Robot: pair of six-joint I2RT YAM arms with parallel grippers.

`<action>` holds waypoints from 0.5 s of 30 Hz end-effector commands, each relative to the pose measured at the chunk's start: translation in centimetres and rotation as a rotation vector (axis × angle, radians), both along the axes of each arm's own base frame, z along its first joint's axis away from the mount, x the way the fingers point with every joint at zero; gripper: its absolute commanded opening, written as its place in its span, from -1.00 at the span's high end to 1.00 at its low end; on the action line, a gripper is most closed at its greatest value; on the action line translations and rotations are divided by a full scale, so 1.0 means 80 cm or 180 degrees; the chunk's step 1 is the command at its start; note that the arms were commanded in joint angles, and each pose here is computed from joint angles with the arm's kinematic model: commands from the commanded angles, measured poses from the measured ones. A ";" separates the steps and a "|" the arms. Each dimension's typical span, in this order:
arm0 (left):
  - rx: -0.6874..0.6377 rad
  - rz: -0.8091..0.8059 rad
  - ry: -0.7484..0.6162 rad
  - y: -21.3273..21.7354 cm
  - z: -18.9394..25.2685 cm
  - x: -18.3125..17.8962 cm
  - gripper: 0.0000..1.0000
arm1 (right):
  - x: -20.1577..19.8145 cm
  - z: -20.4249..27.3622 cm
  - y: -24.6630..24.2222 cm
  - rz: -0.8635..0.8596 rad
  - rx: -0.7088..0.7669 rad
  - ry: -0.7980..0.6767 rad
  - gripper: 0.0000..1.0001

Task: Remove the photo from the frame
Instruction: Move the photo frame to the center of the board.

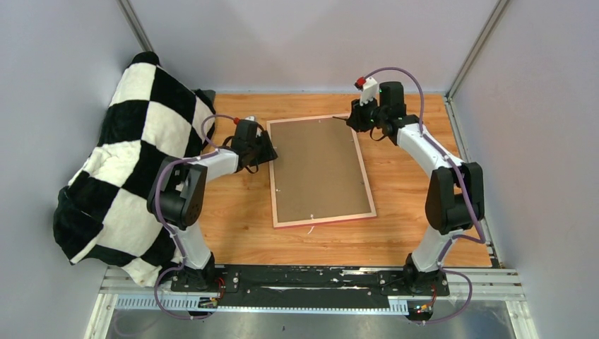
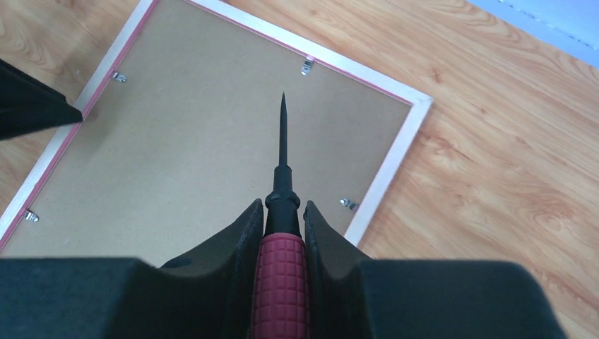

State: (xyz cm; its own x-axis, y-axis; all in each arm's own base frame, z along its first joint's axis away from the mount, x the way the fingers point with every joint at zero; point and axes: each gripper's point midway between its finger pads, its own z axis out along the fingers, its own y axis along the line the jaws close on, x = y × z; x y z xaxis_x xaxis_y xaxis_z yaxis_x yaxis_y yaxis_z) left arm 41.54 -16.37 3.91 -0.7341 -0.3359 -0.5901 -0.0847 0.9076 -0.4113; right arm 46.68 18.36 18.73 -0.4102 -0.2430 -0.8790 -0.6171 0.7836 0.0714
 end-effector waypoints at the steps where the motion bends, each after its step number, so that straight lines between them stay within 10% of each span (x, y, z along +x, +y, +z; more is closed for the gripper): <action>1: 0.0063 -0.0099 -0.0611 0.006 0.086 0.052 -0.26 | -0.006 0.006 -0.011 0.0040 0.0104 0.0118 1.00; 15: 0.0774 -0.0355 -0.0505 0.008 0.065 0.183 -0.45 | -0.037 0.016 -0.039 0.0133 -0.0147 -0.0178 1.00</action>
